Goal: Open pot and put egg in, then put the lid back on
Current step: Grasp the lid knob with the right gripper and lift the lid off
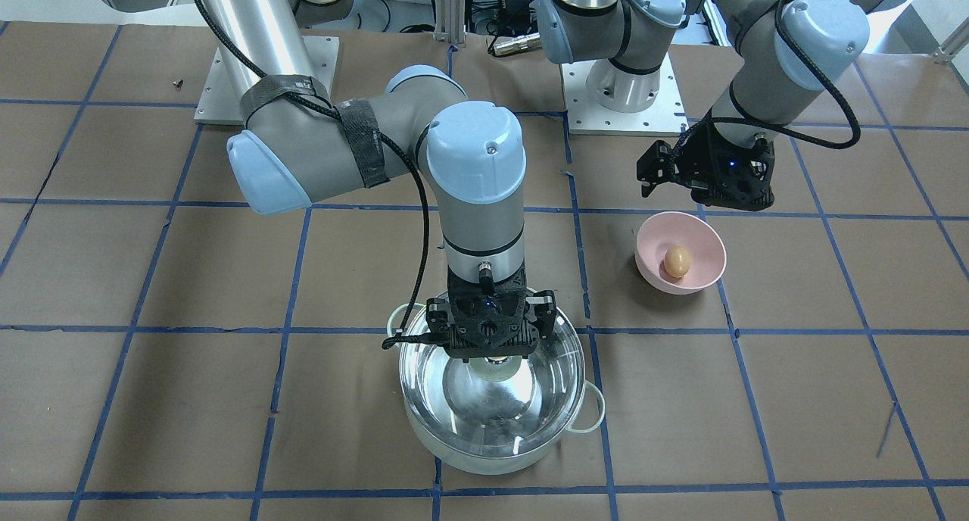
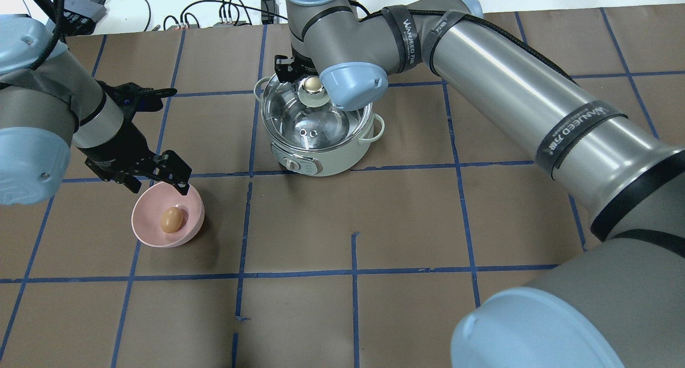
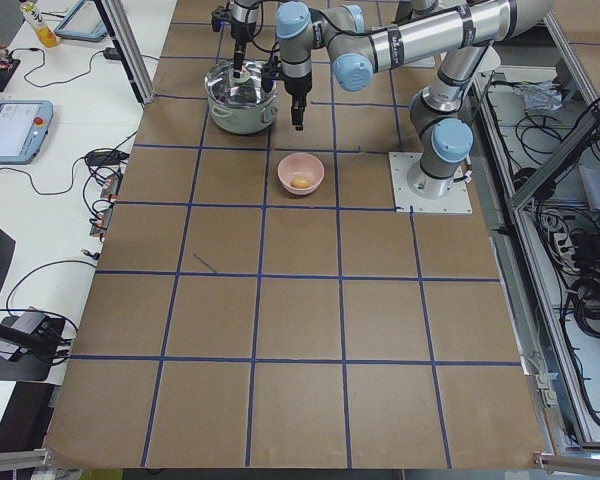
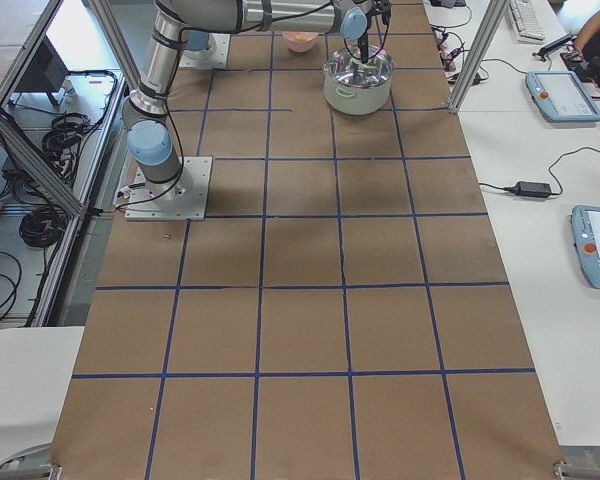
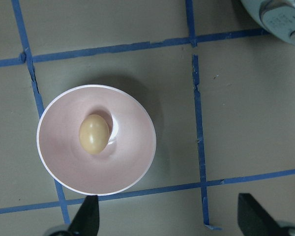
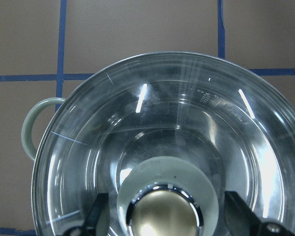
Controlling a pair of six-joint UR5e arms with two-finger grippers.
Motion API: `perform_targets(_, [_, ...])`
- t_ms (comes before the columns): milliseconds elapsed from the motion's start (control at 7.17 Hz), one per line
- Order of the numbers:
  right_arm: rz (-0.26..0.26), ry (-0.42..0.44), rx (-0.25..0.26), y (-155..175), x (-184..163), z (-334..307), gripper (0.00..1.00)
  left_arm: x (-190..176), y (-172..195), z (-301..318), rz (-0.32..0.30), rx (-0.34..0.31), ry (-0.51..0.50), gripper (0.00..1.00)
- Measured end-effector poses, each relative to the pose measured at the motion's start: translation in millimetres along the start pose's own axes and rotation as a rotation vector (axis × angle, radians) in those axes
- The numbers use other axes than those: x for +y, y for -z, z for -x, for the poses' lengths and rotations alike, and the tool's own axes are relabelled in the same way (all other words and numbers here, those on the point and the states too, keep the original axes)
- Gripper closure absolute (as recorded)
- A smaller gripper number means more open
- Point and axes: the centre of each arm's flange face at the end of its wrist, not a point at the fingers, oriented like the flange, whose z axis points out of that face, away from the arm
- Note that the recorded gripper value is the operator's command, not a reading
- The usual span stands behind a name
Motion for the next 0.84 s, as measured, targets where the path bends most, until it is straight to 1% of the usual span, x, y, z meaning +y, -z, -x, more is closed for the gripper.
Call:
perform_targets(139, [-0.004,0.007,-0.003,1.0,-0.1,0.2,0.80,-5.1,-14.7,15.5,0.009,0.009,0.024,0.02])
perform_targets(279, [-0.014,0.016,-0.006,4.9,-0.6,0.4,0.80,-15.0,-30.1,33.6,-0.007,0.010,0.050,0.02])
perform_targets(418, [-0.032,0.026,-0.012,20.3,-0.8,0.0,0.79,-26.9,-45.2,47.2,-0.035,0.000,0.062,0.01])
perform_targets(558, [-0.043,0.037,-0.013,50.1,1.8,-3.4,0.80,-35.9,-55.9,54.3,-0.061,-0.012,0.049,0.02])
perform_targets(697, [-0.027,0.066,-0.001,87.5,7.3,-16.0,0.80,-40.8,-64.0,57.2,-0.069,-0.017,0.024,0.02])
perform_targets(836, [0.018,0.095,0.024,121.6,8.8,-46.4,0.82,-40.3,-76.6,57.3,-0.060,-0.015,0.012,0.01])
